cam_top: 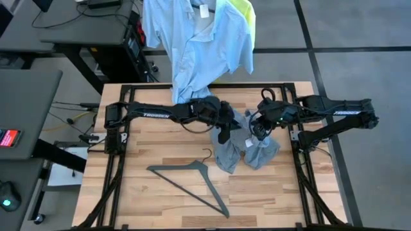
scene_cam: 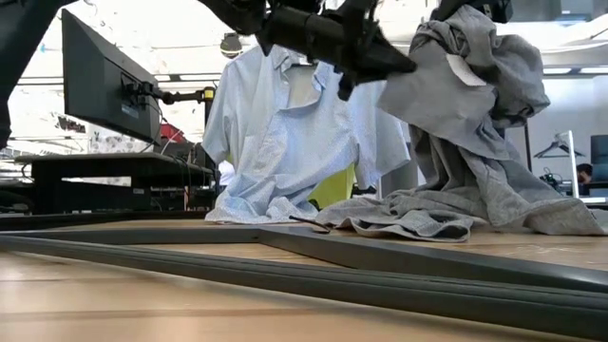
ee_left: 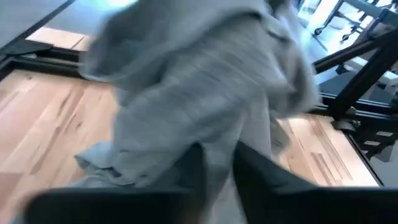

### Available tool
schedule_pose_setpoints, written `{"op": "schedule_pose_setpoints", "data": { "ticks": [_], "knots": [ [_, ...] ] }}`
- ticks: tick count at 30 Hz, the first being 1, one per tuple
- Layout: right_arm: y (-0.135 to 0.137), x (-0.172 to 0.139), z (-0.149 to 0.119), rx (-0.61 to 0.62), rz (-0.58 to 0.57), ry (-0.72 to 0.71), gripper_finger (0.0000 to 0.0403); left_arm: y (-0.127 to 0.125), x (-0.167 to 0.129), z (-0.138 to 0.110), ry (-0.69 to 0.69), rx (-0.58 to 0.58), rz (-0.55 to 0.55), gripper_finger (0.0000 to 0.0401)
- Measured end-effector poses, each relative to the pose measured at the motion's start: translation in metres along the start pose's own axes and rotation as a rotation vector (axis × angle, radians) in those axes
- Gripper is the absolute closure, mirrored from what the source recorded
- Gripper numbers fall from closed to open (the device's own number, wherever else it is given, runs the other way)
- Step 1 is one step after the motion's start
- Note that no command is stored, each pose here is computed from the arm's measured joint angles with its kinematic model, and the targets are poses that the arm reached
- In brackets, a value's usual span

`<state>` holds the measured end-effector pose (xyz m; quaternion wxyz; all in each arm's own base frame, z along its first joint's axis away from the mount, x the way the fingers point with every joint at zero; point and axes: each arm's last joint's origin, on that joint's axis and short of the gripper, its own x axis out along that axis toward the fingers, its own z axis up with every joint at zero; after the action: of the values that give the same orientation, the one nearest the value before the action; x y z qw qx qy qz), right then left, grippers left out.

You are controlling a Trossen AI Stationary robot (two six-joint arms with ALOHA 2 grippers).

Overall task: Hang clothes
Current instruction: Hang the gray shirt on the rack

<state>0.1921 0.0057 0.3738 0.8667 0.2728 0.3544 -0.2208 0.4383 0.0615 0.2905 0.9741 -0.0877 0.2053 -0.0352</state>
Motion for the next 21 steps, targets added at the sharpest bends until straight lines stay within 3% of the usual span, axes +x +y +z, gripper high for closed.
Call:
{"op": "schedule_pose_setpoints", "data": {
  "ticks": [6, 10, 16, 21],
  "knots": [
    [-0.010, -0.028, -0.001, 0.013, 0.024, -0.020, 0.0390, -0.033, -0.084, 0.049, 0.201, 0.163, -0.019, 0.0401],
    [-0.018, -0.039, -0.006, 0.018, 0.005, -0.017, 0.0385, -0.053, -0.151, 0.075, 0.244, 0.187, -0.013, 0.0401],
    [-0.028, -0.044, -0.008, -0.011, -0.126, -0.084, 0.0361, -0.070, -0.238, 0.099, 0.065, 0.188, 0.007, 0.0401],
    [-0.034, -0.040, -0.007, -0.005, -0.198, -0.075, 0.0346, -0.075, -0.284, 0.107, -0.077, 0.153, 0.040, 0.0401]
  ]
}}
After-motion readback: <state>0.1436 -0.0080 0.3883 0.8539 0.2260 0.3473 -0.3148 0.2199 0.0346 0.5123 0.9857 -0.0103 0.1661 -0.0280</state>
